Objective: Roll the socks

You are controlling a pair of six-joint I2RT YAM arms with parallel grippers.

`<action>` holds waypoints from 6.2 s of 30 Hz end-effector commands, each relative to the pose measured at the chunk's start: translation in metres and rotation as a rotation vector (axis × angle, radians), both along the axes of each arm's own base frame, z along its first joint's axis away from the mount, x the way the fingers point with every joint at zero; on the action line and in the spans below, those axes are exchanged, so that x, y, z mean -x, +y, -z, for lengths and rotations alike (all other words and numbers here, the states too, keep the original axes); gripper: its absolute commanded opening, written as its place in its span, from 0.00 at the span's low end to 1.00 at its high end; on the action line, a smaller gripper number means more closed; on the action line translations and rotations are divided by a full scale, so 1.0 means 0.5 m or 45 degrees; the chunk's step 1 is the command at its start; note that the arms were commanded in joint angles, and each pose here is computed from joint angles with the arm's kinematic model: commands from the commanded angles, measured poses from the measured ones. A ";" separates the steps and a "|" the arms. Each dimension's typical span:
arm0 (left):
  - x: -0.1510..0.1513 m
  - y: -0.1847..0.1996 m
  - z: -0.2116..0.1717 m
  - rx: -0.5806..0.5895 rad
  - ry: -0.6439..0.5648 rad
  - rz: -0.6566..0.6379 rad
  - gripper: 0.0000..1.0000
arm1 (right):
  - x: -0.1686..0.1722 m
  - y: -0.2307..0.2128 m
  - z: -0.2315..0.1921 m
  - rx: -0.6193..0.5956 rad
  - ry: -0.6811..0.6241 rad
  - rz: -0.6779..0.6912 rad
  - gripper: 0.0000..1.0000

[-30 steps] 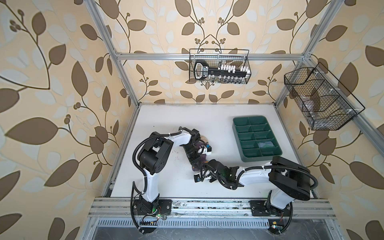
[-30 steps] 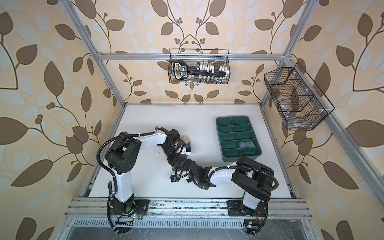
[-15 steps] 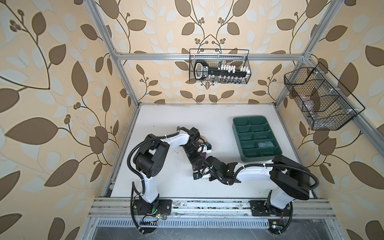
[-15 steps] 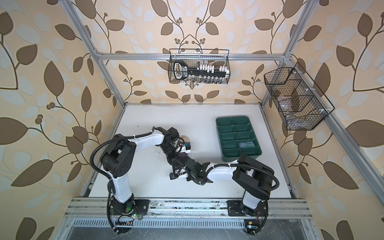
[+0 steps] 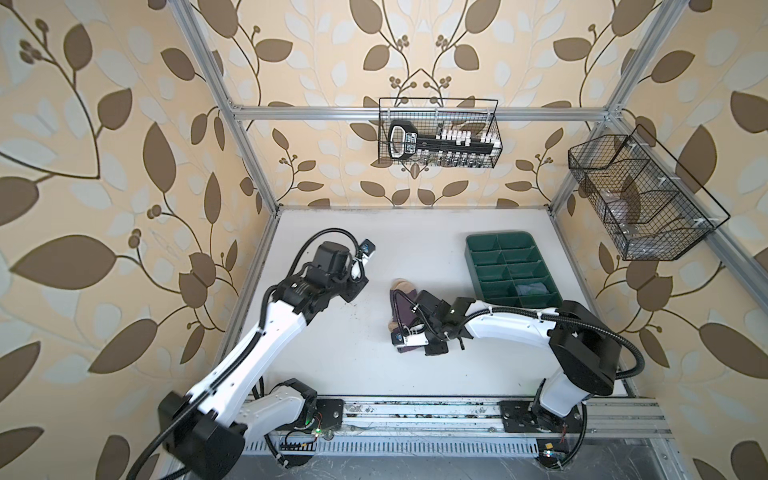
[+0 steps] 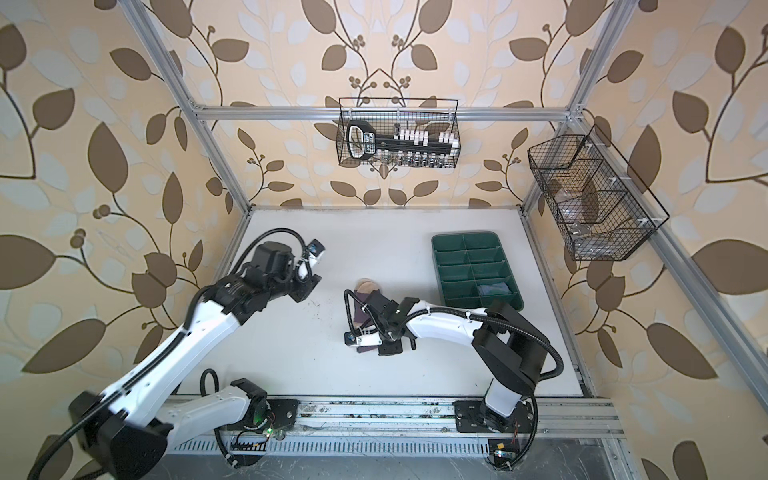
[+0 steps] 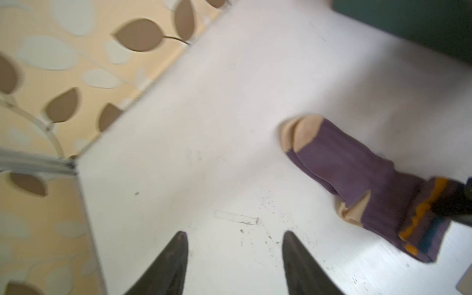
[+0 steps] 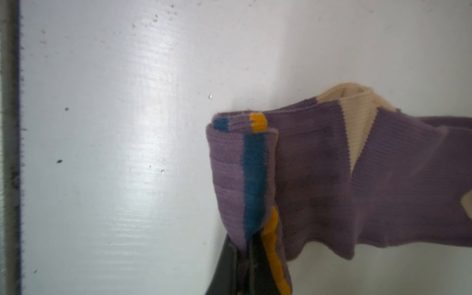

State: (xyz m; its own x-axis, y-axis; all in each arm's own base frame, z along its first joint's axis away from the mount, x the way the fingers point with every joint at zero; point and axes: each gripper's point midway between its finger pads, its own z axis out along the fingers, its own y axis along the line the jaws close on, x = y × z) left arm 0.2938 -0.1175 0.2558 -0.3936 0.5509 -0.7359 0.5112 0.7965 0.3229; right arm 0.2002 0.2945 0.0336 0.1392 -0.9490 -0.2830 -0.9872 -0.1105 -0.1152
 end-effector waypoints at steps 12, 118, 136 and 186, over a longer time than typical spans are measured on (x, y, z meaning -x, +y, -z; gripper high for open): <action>0.302 -0.202 0.168 -0.548 0.236 1.078 0.67 | -0.049 -0.003 0.027 0.155 0.533 0.186 0.00; -0.031 -0.177 0.165 0.152 0.365 0.380 0.54 | 0.033 -0.006 0.017 -0.118 -0.406 0.061 0.00; 0.198 -0.119 -0.045 0.432 -0.131 0.614 0.99 | -0.023 -0.004 0.016 -0.052 0.549 0.403 0.00; 0.136 -0.278 0.414 -0.320 0.690 0.865 0.10 | -0.274 -0.157 -0.270 -0.690 0.057 1.009 0.37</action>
State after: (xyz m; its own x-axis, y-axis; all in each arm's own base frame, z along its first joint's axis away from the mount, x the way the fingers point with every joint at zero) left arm 0.2506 -0.2491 0.0513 -0.1344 0.9190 -0.3707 0.9478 0.2284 0.2224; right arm 0.3150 0.2419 0.1345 -0.4605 -0.6387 -0.6164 -0.8560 0.5034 0.1178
